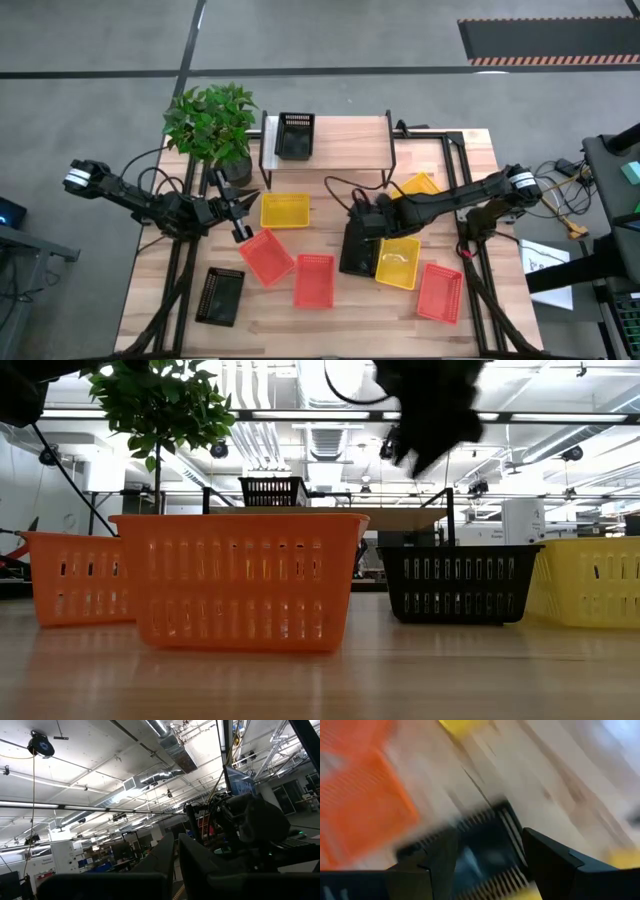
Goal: Stack baskets on shelf by color
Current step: Put the top right yellow bin on the shelf
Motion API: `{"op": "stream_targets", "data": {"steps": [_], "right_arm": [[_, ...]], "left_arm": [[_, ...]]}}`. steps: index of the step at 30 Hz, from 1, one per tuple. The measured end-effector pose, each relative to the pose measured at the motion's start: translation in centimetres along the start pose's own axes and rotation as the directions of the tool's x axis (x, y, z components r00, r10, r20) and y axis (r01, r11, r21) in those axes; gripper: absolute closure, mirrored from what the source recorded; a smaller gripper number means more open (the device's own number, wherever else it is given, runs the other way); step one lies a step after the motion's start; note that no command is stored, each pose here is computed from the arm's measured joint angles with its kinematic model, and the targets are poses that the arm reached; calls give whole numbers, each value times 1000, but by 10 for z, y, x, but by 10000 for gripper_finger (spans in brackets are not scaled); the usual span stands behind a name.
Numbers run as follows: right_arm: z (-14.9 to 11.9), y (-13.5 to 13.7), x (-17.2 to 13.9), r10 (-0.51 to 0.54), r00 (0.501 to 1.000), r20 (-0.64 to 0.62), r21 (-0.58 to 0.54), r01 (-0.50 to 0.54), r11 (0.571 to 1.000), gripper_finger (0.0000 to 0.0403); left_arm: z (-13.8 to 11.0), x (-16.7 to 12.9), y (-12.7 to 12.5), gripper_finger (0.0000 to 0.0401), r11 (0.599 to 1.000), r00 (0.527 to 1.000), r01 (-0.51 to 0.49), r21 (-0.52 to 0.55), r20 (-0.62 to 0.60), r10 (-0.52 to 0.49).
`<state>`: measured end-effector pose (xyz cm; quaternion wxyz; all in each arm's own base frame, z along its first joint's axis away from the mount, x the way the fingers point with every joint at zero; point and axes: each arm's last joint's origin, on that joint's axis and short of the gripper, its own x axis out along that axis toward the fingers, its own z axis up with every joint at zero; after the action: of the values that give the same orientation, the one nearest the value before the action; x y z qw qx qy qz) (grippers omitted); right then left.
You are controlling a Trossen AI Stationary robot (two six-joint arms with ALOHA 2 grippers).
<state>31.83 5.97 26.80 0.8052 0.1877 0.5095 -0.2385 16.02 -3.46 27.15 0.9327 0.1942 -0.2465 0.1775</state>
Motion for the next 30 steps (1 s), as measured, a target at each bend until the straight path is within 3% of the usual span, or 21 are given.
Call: {"op": "stream_targets", "data": {"steps": [3,8,18,30], "right_arm": [[-7,-17,0,-125,985,-121,64,133,989,188],[-20,-41,6,-304,919,-250,104,337,936,188],[-32,-68,35,-389,866,-315,110,440,891,188],[-57,-93,81,-402,862,-308,151,461,874,188]], "left_arm": [[0,0,0,391,1000,1000,0,0,0,0],[0,0,0,391,1000,1000,0,0,0,0],[0,0,0,391,1000,1000,1,1,0,-1],[0,0,0,391,1000,1000,1,1,-1,-1]]}}
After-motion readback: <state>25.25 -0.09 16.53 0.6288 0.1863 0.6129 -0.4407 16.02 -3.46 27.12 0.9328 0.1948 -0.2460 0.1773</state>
